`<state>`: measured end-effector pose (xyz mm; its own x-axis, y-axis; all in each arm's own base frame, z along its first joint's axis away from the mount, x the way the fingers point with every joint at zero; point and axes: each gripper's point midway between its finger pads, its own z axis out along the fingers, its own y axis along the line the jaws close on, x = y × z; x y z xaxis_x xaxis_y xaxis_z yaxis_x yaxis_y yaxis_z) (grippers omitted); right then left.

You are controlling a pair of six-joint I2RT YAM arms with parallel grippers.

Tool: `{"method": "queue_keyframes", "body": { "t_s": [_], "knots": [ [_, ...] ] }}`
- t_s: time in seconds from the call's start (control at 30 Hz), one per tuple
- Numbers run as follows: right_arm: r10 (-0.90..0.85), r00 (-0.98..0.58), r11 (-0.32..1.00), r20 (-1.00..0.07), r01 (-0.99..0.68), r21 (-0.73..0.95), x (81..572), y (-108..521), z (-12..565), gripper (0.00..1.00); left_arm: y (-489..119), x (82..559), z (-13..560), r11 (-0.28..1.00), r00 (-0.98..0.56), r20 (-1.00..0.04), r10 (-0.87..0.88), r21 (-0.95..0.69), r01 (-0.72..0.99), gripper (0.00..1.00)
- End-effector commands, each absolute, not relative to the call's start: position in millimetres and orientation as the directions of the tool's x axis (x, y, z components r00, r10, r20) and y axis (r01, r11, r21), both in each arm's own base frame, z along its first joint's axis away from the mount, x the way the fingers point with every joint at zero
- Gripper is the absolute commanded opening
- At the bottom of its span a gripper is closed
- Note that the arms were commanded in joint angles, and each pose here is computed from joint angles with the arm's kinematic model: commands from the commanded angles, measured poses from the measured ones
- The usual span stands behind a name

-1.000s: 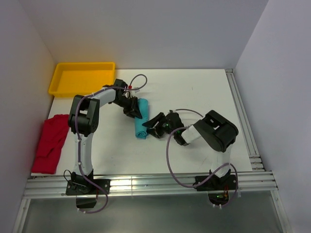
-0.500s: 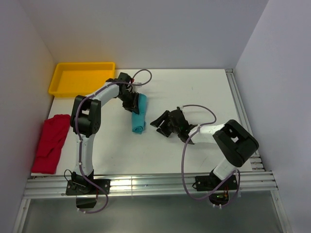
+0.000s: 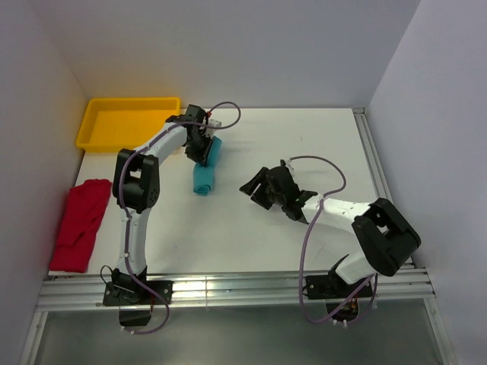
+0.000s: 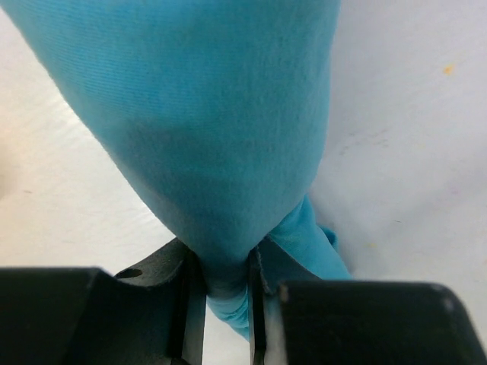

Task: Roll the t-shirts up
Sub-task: Place the rolled tshirt into the container

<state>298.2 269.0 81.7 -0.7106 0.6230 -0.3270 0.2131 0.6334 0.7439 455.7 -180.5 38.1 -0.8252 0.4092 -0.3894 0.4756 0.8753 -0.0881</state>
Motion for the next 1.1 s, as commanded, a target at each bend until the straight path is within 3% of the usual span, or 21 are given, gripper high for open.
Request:
{"method": "queue_keyframes", "body": {
  "t_s": [0.0, 0.43, 0.9, 1.07],
  "knots": [
    [0.624, -0.668, 0.649, -0.405, 0.155, 0.745, 314, 265, 118, 0.65, -124, 470, 9, 0.868, -0.821, -0.285, 0.495, 0.130, 0.479, 0.00],
    [0.625, -0.641, 0.669, -0.445, 0.146, 0.729, 314, 255, 133, 0.65, -87, 521, 64, 0.805, -0.737, -0.341, 0.583, 0.367, 0.467, 0.00],
    [0.635, -0.603, 0.679, -0.483, 0.137, 0.721, 312, 242, 153, 0.66, -51, 572, 145, 0.811, -0.654, -0.487, 0.579, 0.429, 0.398, 0.00],
    [0.631, -0.593, 0.691, -0.500, 0.137, 0.710, 309, 236, 157, 0.66, -67, 567, 177, 0.802, -0.570, -0.567, 0.595, 0.378, 0.461, 0.00]
  ]
}}
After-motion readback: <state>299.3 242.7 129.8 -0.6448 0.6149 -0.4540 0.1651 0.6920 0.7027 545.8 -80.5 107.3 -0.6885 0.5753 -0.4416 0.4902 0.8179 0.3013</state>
